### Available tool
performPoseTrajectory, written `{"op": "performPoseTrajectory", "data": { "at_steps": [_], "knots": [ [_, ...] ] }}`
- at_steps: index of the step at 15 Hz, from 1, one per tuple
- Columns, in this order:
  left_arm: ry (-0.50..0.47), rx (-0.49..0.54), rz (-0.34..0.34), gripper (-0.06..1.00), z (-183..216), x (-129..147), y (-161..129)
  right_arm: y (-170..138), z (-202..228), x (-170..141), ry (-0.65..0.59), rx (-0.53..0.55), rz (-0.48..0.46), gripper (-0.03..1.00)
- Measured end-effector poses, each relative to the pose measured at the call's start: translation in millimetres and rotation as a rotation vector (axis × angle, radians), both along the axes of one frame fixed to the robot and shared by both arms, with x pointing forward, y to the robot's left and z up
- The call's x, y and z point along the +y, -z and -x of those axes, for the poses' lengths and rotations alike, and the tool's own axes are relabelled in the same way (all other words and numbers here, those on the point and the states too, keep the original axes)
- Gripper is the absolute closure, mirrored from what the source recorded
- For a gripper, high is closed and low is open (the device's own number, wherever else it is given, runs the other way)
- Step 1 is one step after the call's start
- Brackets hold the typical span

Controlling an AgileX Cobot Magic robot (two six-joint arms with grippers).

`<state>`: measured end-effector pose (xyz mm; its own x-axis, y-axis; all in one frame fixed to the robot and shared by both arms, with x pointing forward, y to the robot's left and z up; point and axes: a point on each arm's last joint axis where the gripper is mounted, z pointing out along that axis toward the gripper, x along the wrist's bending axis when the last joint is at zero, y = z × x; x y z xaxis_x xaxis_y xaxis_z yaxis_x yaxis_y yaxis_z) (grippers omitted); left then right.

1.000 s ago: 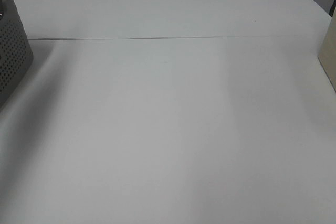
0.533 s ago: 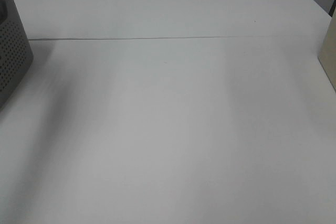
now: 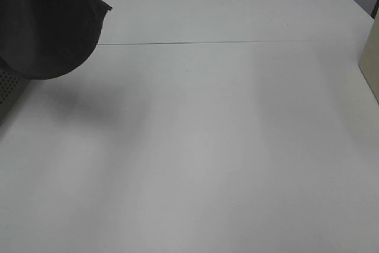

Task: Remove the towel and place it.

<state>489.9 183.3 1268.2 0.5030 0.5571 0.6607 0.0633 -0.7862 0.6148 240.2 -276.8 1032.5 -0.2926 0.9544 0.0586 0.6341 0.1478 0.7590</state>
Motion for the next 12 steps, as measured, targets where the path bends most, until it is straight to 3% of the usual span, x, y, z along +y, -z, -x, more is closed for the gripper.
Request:
{"op": "performPoseTrajectory", "data": {
  "at_steps": [2,6,10,12],
  "knots": [
    [0.038,0.007,0.012,0.94,4.3,-8.9,0.2,-7.1,-11.3,9.4,-0.122,0.014,-0.022,0.21],
    [0.144,0.024,0.028,0.94,17.6,-32.1,1.0,-23.9,-57.3,32.2,-0.41,-0.08,-0.107,0.21],
    [0.326,-0.027,-0.127,0.94,35.0,-55.2,2.4,-25.7,-119.6,53.3,-0.66,-0.203,-0.276,0.21],
    [0.372,-0.053,-0.181,0.94,36.5,-57.2,2.5,-15.2,-144.0,59.7,-0.753,-0.227,-0.347,0.21]
  ]
}}
